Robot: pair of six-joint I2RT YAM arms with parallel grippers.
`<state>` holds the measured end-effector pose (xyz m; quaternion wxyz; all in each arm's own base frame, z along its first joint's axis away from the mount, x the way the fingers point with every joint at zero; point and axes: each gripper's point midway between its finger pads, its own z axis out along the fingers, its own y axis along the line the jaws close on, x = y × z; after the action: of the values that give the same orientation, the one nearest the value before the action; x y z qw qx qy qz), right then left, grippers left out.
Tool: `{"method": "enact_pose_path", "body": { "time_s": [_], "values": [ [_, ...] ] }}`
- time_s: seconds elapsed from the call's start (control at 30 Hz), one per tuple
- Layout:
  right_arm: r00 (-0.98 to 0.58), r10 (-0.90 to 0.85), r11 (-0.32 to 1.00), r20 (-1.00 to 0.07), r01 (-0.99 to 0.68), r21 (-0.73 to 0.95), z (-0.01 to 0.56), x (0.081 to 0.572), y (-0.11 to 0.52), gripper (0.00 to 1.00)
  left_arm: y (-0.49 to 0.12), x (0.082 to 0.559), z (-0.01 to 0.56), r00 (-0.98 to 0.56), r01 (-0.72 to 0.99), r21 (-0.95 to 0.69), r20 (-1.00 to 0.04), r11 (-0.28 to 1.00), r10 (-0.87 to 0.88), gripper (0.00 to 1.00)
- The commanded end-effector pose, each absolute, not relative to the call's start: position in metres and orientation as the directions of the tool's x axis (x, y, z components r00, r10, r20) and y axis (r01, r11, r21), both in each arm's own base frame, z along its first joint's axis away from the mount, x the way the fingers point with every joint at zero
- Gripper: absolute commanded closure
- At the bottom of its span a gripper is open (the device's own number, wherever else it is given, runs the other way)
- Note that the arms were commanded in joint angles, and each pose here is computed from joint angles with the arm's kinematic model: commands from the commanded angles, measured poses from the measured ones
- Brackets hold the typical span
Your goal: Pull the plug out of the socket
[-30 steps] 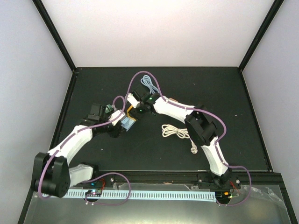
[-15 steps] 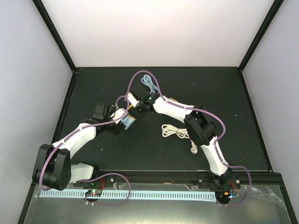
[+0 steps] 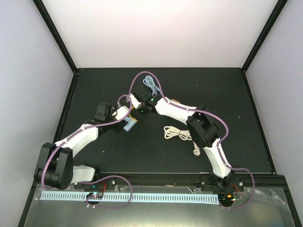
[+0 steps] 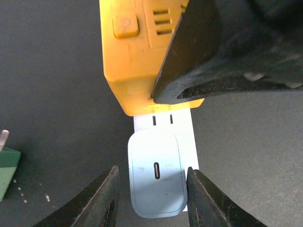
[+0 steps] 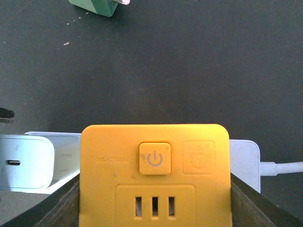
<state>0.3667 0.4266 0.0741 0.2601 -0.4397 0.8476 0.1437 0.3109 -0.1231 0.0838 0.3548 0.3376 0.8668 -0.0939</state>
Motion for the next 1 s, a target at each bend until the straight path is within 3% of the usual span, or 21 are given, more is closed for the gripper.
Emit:
{"method": "enact_pose_path", "body": {
  "time_s": [0.0, 0.17, 0.6, 0.97],
  "values": [
    [-0.559, -0.722, 0.624, -0.408, -0.780, -0.035, 0.001, 0.375, 0.385, 0.99, -0.129, 0.315, 0.078, -0.508, 0.671, 0.070, -0.682, 0.738, 0.526, 0.59],
    [-0.555, -0.730, 0.619, -0.400, -0.784, -0.044, -0.003, 0.376, 0.384, 0.99, -0.129, 0.313, 0.074, -0.514, 0.670, 0.068, -0.675, 0.739, 0.528, 0.61],
    [-0.547, -0.747, 0.616, -0.378, -0.783, -0.085, -0.012, 0.376, 0.375, 0.99, -0.142, 0.308, 0.116, -0.427, 0.696, 0.048, -0.774, 0.716, 0.467, 0.95],
    [-0.517, -0.777, 0.592, -0.359, -0.794, -0.138, -0.014, 0.373, 0.371, 0.99, -0.149, 0.307, 0.129, -0.443, 0.709, -0.013, -0.786, 0.706, 0.431, 0.98]
  ]
}}
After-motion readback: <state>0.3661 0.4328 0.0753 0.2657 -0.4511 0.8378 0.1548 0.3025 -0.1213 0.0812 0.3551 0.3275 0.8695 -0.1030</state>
